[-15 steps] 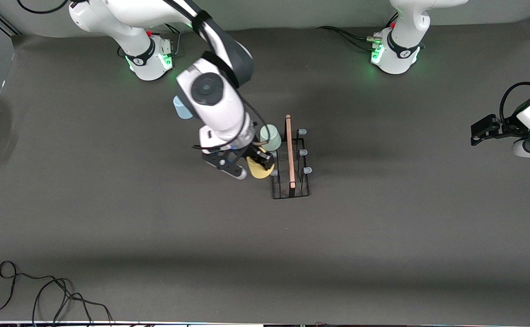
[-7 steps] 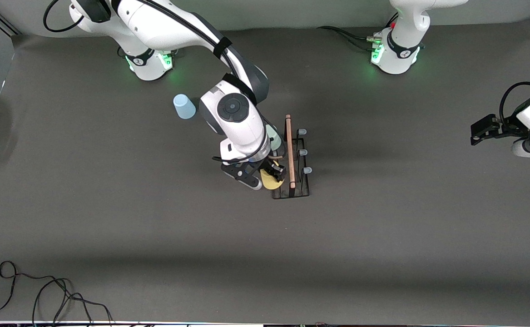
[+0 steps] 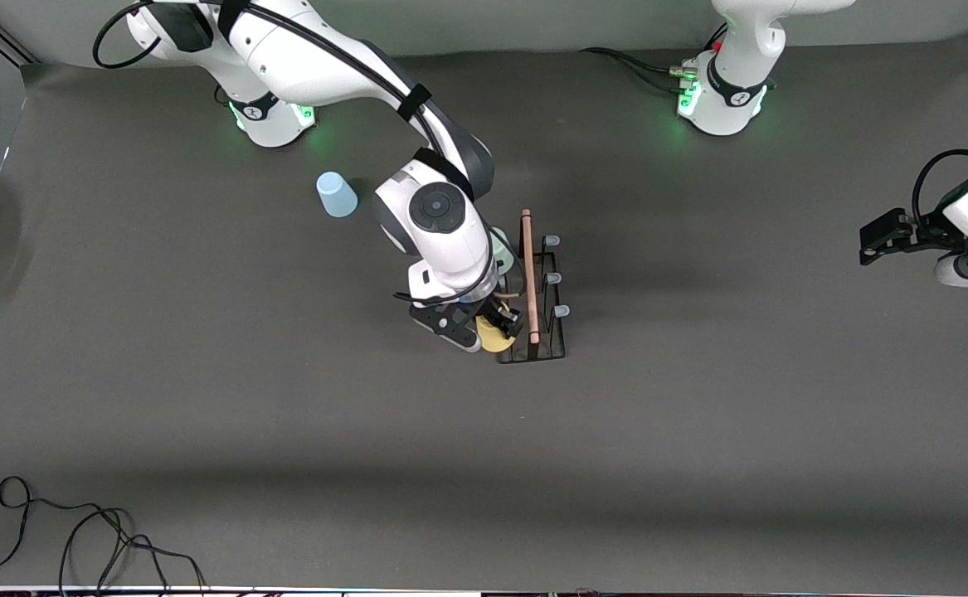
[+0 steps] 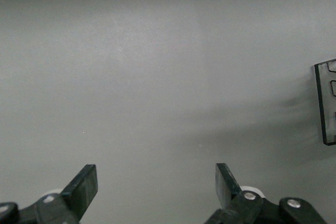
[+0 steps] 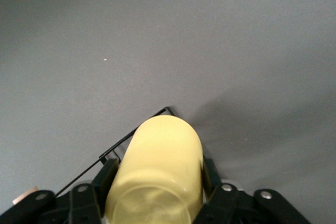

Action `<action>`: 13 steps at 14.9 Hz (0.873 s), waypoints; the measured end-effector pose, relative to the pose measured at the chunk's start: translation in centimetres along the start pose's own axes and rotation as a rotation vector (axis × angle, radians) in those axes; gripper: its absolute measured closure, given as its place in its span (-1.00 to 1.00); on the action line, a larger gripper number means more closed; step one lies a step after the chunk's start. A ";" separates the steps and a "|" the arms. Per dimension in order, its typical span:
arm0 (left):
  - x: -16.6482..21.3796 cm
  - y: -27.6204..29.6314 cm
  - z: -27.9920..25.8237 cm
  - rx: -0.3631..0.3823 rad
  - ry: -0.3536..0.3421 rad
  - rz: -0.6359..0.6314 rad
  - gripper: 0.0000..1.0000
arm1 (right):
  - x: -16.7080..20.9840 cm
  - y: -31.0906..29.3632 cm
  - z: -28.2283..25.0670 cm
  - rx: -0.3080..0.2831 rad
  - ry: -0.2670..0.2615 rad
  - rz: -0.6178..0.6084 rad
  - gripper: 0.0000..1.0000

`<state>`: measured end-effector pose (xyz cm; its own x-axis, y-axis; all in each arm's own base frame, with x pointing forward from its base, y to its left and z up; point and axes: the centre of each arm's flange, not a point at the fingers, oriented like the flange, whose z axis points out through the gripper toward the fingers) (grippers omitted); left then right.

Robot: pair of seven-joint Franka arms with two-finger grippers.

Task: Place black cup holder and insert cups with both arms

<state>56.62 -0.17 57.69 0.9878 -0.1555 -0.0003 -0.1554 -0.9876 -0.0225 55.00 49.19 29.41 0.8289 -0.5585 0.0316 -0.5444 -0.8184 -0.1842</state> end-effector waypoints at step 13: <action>0.0 0.0 0.0 0.000 -0.001 0.000 -1.00 | 9.8 4.6 -15.3 -0.150 -0.053 -0.139 -0.99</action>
<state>56.62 -0.16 57.67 0.9879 -0.1553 -0.0009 -0.1553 -0.9876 -0.0224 58.68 37.87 43.95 0.9009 -0.4341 -0.0056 -0.4340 -0.9003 -0.0334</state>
